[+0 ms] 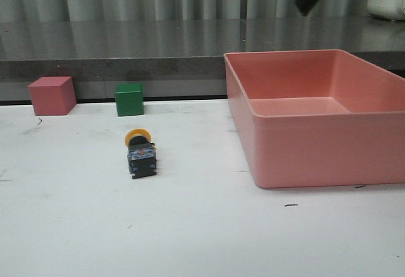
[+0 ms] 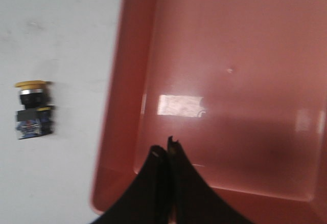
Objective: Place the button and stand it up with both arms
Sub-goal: 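Raise the right gripper and withdraw it from the table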
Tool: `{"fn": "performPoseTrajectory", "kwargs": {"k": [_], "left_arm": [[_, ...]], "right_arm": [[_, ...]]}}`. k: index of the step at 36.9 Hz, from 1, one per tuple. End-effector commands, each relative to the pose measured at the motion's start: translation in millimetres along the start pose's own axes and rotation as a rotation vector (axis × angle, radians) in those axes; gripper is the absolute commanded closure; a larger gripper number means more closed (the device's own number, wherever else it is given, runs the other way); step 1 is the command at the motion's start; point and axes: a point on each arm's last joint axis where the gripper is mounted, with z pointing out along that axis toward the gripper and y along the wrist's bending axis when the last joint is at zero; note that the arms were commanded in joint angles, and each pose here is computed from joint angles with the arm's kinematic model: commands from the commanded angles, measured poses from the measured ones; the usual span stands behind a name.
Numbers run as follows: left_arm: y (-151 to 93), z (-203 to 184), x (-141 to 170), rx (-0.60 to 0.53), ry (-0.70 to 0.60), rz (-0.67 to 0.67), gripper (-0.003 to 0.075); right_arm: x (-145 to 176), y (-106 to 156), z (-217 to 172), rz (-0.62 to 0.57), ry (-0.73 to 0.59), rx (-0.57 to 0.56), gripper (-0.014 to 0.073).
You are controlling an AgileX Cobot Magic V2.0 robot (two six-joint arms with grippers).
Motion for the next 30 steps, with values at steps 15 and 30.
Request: {"fn": "performPoseTrajectory", "kwargs": {"k": [15, 30], "left_arm": [[-0.7, -1.3, -18.7, 0.005, -0.109, -0.009, 0.0048], [-0.9, -1.6, -20.7, 0.008, -0.131, -0.024, 0.0048]], "right_arm": [[100.6, -49.8, -74.0, -0.063, -0.382, 0.121, 0.0658], [186.9, -62.6, -89.3, -0.13, -0.678, 0.104, 0.0658]]}}
